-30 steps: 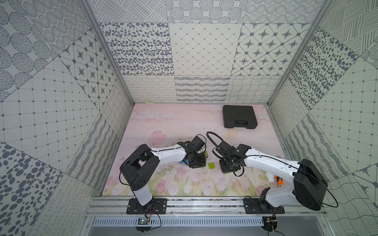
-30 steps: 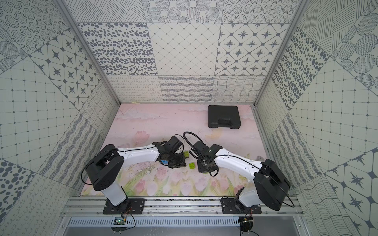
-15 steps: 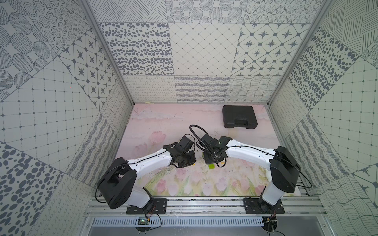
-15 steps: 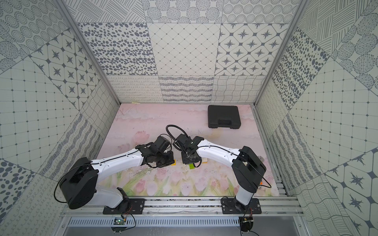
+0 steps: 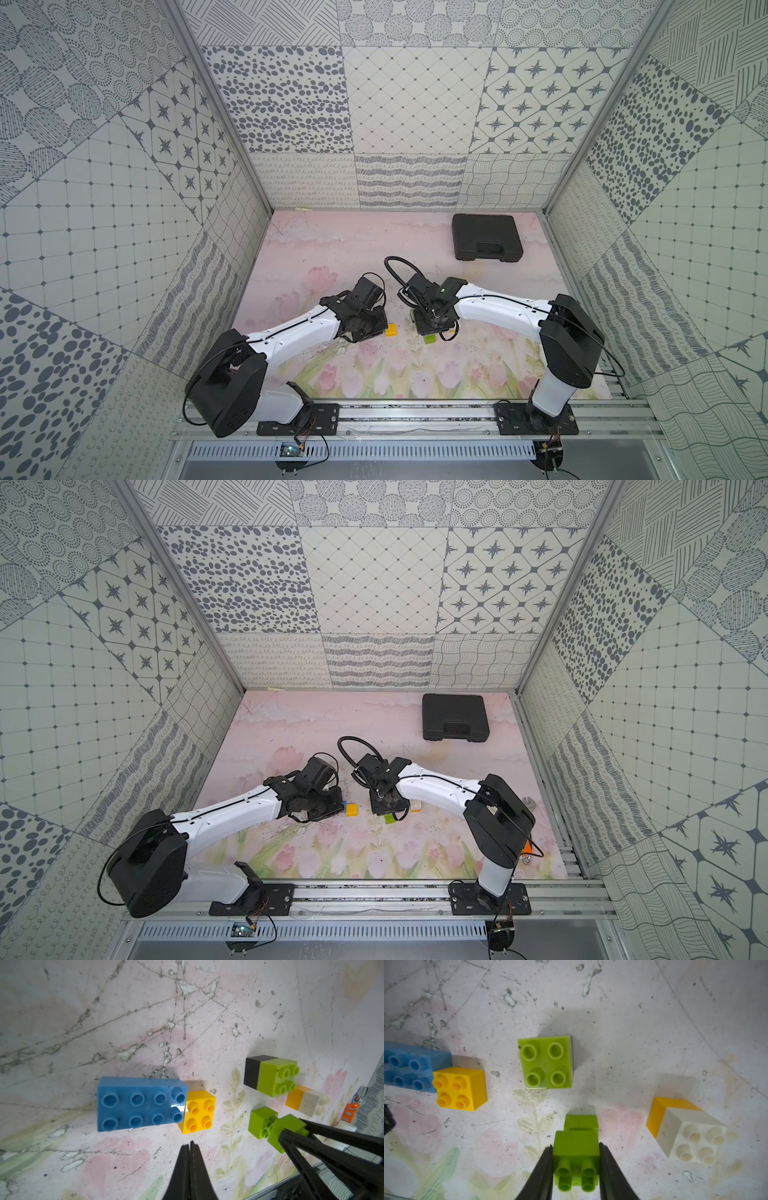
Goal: Assemble the number 4 with lego
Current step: Assemble the lego brick with the lego brick.
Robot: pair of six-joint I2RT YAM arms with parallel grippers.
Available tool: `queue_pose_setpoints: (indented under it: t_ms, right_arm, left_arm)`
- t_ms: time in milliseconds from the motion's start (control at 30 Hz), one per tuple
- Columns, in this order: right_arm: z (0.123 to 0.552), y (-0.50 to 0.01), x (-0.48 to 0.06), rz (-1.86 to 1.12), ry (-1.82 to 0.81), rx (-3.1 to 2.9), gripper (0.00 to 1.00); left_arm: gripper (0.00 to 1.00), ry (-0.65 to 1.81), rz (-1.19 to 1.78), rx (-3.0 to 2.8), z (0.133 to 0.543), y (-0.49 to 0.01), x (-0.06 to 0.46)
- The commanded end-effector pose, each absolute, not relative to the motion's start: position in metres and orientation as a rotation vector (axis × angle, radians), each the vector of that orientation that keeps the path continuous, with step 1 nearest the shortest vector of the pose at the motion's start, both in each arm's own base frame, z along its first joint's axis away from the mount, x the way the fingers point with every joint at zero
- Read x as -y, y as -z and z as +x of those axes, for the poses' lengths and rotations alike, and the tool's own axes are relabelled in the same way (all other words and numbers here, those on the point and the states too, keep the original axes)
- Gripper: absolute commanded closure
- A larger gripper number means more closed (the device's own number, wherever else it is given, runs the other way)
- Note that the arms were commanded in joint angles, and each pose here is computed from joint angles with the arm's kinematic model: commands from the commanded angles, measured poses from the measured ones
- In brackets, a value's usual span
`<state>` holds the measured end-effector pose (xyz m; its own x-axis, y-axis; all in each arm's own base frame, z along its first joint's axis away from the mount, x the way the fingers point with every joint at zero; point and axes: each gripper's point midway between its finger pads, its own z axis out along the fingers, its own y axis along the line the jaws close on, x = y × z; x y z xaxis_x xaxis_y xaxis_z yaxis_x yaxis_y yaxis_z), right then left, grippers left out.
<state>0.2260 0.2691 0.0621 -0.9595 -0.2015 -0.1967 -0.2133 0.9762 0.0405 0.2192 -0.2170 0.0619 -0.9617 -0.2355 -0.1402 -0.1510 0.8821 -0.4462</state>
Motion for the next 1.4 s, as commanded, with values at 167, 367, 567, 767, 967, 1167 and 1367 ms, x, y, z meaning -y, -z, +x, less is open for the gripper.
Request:
queue_pose_setpoints:
  t_ms: [167,367,567,767,967,1167,1367]
  right_arm:
    - [0.218,-0.053,-0.268,-0.303,-0.078,-2.956,0.71]
    - [0.214,-0.044,-0.264,-0.308,-0.034,-2.979,0.71]
    - [0.207,-0.033,-0.257,-0.315,0.003,-3.002,0.71]
    - [0.205,-0.02,-0.258,-0.308,0.049,-3.046,0.71]
    - [0.204,-0.01,-0.263,-0.343,0.066,-3.079,0.71]
    - [0.205,-0.017,-0.261,-0.328,0.028,-3.052,0.7]
    - [0.202,-0.011,-0.262,-0.343,0.048,-3.084,0.53]
  left_arm:
    - [0.96,0.619,-0.29,-2.865,0.218,-0.058,0.21]
    - [0.96,0.622,-0.289,-2.865,0.218,-0.058,0.21]
    - [0.96,0.623,-0.29,-2.863,0.218,-0.059,0.209]
    - [0.96,0.627,-0.297,-2.861,0.22,-0.06,0.209]
    - [0.96,0.638,-0.298,-2.85,0.221,-0.064,0.209]
    - [0.96,0.64,-0.302,-2.855,0.219,-0.061,0.208]
    - [0.95,0.653,-0.304,-2.845,0.218,-0.066,0.207]
